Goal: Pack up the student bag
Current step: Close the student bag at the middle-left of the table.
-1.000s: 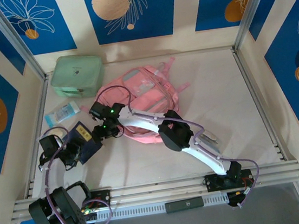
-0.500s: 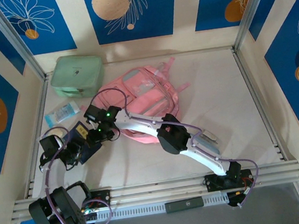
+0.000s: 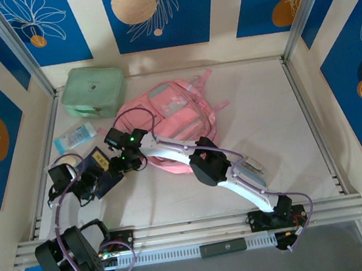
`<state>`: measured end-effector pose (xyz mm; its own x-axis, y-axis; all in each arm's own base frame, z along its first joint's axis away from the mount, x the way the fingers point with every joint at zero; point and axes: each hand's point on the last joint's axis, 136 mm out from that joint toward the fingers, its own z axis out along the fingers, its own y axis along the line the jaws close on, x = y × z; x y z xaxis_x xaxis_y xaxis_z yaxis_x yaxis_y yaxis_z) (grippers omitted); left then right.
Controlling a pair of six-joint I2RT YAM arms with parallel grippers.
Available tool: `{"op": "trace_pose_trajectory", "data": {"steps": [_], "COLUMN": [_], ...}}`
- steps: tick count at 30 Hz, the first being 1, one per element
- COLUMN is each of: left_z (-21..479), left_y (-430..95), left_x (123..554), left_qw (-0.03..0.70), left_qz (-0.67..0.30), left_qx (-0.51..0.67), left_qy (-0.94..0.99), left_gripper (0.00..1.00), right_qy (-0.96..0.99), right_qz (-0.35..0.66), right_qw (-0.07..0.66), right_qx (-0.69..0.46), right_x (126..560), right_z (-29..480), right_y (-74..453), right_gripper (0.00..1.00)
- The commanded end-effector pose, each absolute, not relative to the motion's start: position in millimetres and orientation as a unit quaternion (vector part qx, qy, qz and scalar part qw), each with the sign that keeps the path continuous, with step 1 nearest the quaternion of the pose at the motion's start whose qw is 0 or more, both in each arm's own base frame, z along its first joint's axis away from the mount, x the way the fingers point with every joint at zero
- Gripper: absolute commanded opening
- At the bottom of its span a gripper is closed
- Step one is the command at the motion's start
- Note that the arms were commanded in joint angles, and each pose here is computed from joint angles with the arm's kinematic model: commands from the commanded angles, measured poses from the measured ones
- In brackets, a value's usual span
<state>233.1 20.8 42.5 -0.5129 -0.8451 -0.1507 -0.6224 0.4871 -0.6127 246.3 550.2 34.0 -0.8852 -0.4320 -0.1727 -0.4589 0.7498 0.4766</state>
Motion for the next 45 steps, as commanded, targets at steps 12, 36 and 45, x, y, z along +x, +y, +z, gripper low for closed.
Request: {"op": "trace_pose_trajectory", "data": {"steps": [12, 36, 45], "left_z": [37, 43, 52], "left_y": [11, 6, 7], "left_x": [228, 229, 228], "left_qw": [0.211, 0.216, 0.222], "left_qz": [-0.262, -0.275, -0.269], "left_qx": [-0.437, -0.433, -0.429], "left_qy": [0.834, 0.831, 0.833], "left_gripper": [0.72, 0.71, 0.74], "right_qy": [0.918, 0.911, 0.899], "right_qz": [0.301, 0.345, 0.372], "right_qw": [0.016, -0.01, -0.005], "right_qx": [-0.256, -0.224, -0.229], "right_x": [228, 219, 214], "right_z": [64, 86, 113], "right_y": [569, 573, 575], "right_gripper": [0.54, 0.19, 0.0]}}
